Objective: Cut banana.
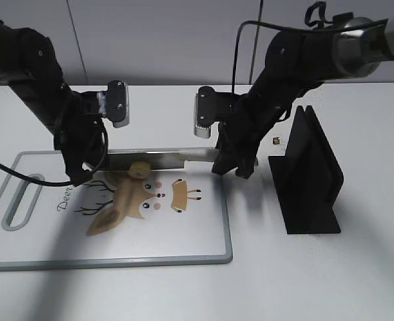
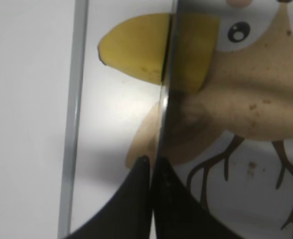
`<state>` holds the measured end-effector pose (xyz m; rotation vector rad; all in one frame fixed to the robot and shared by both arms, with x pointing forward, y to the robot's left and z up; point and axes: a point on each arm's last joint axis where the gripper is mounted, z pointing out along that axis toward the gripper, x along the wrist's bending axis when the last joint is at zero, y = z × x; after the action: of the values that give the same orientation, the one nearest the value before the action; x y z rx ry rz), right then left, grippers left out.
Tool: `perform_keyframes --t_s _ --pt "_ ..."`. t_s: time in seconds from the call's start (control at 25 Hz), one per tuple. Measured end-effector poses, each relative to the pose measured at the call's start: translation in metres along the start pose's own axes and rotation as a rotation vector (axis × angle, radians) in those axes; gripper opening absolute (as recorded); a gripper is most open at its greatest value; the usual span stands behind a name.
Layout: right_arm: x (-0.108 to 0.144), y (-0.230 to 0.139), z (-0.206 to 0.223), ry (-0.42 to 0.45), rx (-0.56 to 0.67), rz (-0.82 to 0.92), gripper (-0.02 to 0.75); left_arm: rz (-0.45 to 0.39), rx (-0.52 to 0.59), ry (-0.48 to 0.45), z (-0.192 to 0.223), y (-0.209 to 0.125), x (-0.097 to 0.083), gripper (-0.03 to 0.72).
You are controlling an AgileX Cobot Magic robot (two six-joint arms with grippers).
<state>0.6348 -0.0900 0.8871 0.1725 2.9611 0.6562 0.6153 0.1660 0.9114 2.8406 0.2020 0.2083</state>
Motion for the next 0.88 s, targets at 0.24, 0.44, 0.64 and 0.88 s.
perform_keyframes --t_s 0.24,0.44,0.64,0.88 --pt "-0.001 -0.002 0.003 0.007 0.001 0.007 0.16 -0.008 0.001 -0.022 0.004 -0.001 0.0 -0.007" --pt "0.0 -0.001 0.003 0.009 0.0 0.009 0.16 -0.008 0.001 -0.022 0.004 -0.001 0.0 -0.007" --pt "0.0 -0.001 0.002 0.009 -0.002 0.009 0.16 -0.008 0.001 -0.023 0.005 -0.001 0.0 -0.007" --pt "0.0 0.004 -0.007 -0.002 -0.013 0.001 0.16 -0.015 -0.006 -0.007 -0.001 0.0 0.0 -0.007"
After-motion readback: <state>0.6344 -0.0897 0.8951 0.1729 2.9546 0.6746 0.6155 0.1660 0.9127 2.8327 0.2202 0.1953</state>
